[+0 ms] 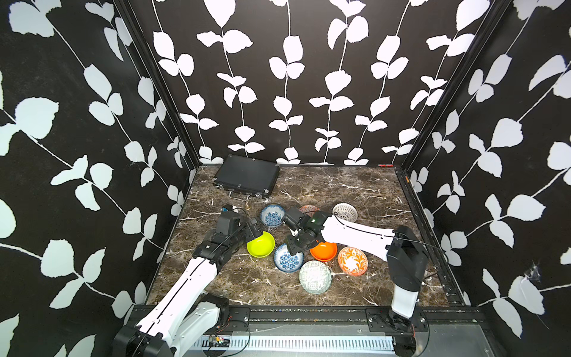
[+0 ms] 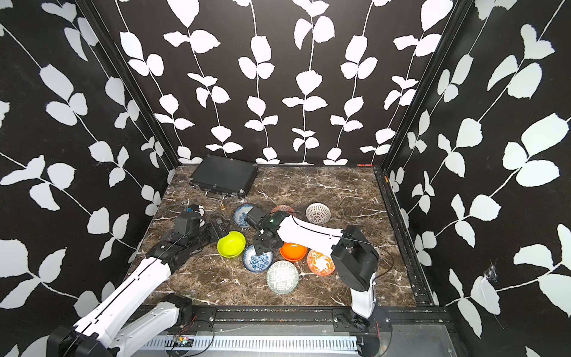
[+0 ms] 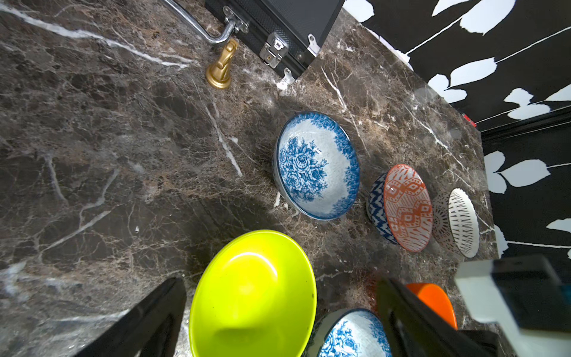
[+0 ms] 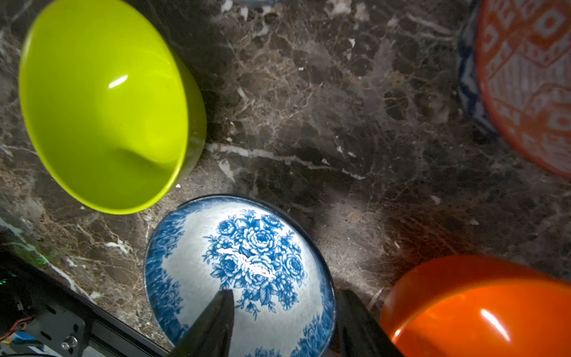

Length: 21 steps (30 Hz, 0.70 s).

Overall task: Stack the bowls
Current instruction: Pick up the bowl from the center of the board.

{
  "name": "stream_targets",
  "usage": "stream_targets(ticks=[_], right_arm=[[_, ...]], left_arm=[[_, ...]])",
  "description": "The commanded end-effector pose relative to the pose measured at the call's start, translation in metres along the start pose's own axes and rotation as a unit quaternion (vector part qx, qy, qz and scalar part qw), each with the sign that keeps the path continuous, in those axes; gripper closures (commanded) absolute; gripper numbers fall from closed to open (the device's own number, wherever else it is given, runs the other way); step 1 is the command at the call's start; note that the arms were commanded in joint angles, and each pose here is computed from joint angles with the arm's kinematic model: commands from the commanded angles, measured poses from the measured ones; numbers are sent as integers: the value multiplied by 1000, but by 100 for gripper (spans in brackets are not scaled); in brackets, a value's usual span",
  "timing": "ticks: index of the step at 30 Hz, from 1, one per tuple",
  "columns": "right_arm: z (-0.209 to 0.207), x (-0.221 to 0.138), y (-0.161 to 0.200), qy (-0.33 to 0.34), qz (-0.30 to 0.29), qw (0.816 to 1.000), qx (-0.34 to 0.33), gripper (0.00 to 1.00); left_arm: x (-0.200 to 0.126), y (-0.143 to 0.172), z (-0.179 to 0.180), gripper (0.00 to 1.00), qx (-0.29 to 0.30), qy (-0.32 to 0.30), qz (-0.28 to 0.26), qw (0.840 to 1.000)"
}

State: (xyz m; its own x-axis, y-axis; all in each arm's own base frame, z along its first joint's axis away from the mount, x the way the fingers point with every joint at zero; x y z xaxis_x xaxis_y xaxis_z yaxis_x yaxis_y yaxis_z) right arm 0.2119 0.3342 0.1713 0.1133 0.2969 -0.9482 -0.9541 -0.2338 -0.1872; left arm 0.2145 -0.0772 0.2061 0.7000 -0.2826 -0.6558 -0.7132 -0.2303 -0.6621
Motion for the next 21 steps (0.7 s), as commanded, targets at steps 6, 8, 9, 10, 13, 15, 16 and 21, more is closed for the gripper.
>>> stream_targets(ticks=[6, 8, 9, 10, 13, 15, 16, 21], right_arm=[[-4, 7, 0, 7, 19, 999, -36, 49], [-4, 9, 0, 7, 20, 999, -40, 49], [-5, 11, 0, 9, 22, 999, -42, 51], [-5, 12, 0, 10, 24, 999, -44, 52], [-4, 12, 0, 11, 27, 999, -46, 51], [-3, 8, 0, 5, 24, 999, -45, 51], [-3, 6, 0, 2, 21, 999, -43, 51], [0, -7, -1, -10, 8, 999, -34, 50]], left_arm=[[4, -8, -3, 1, 7, -1, -8, 1000], [6, -8, -3, 1, 8, -2, -7, 1000], [6, -8, -3, 1, 8, -3, -6, 1000], [7, -8, -3, 1, 8, -3, -5, 1000], [7, -8, -3, 1, 7, -4, -5, 1000], [7, -9, -3, 1, 6, -6, -7, 1000], [7, -9, -3, 1, 6, -6, -8, 1000], [10, -10, -3, 2, 4, -8, -5, 1000]])
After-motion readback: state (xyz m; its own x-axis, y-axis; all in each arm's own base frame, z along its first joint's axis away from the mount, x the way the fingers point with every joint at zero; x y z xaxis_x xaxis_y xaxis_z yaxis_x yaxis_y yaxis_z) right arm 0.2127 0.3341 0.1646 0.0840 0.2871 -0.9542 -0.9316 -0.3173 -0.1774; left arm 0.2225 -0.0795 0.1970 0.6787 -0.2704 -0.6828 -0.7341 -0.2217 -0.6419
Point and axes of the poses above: each gripper's point midway between its finger pads, its own x axis out along the fingers, its own z axis along the line the jaws close on, y = z × x, the point moved 9 cm from there along -x, back along the fingers, and after that the axes turned 12 degrees about x, right-handed, at the moved point
